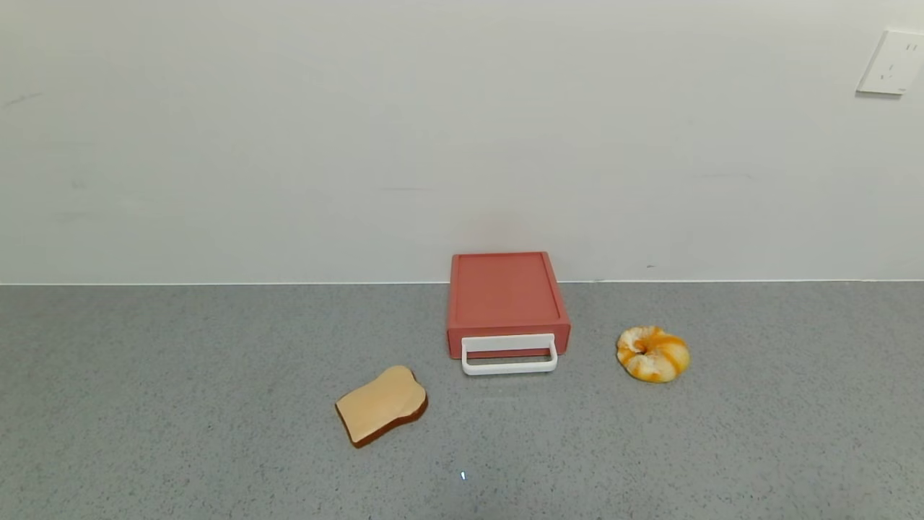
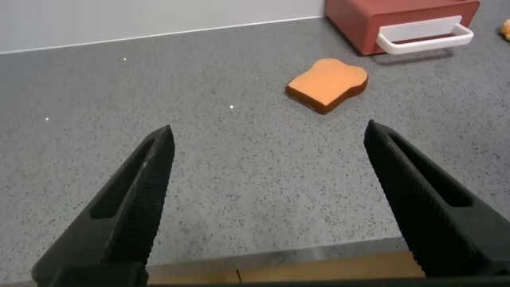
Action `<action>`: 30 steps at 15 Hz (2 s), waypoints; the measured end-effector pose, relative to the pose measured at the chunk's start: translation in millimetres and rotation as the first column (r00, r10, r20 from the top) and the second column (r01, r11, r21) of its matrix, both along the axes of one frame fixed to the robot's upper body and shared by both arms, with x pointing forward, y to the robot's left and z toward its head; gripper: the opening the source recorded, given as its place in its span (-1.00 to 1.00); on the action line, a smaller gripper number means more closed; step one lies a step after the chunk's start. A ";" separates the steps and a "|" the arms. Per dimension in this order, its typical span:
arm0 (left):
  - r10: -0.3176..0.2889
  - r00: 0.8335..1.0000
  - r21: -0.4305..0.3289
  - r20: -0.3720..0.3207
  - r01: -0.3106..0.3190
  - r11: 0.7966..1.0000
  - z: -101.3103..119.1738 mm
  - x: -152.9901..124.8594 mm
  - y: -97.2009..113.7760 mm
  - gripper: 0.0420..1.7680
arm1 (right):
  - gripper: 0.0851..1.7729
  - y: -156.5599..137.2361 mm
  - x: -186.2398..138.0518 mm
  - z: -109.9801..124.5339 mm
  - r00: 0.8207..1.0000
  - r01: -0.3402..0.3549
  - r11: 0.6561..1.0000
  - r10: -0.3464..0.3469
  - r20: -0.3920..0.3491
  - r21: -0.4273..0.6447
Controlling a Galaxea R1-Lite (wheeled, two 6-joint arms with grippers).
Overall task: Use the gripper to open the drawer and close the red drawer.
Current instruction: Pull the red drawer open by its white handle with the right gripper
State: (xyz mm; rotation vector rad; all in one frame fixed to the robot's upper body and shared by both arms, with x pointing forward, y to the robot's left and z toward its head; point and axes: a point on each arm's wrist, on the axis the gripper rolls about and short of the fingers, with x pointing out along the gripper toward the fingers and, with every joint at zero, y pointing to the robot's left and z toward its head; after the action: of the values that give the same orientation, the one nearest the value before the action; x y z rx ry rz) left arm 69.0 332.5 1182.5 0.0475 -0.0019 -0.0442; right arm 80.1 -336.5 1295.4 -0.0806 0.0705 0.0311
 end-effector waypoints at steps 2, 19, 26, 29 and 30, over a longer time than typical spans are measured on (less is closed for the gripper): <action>0.000 1.000 0.000 -0.002 0.000 1.000 -0.2 0.0 0.0 0.94 | 0.93 1.1 20.7 27.0 0.998 -0.049 0.999 0.049 -0.041 0.000; 0.000 1.000 -0.003 0.000 0.000 1.000 0.0 0.0 0.0 0.94 | 0.87 112.7 287.5 63.9 0.787 -0.380 0.916 0.394 -0.474 0.130; 0.000 1.000 0.000 0.000 0.000 1.000 0.0 0.0 0.0 0.94 | -0.30 150.9 325.4 38.0 0.741 -0.405 0.906 0.402 -0.538 0.120; 0.000 1.000 0.000 0.000 0.000 1.000 0.0 0.0 0.0 0.94 | -0.96 157.6 329.8 32.5 0.730 -0.408 0.904 0.405 -0.550 0.125; 0.000 1.000 0.000 -0.001 0.000 1.000 -0.1 0.0 0.0 0.94 | -0.96 160.4 330.7 32.4 0.730 -0.405 0.905 0.405 -0.551 0.129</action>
State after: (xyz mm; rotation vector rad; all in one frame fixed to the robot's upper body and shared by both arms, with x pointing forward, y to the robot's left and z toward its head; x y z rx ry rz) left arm 69.0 332.5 1182.4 0.0474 -0.0010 -0.0442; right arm 410.8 -176.1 1327.8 -0.0837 0.6584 0.5018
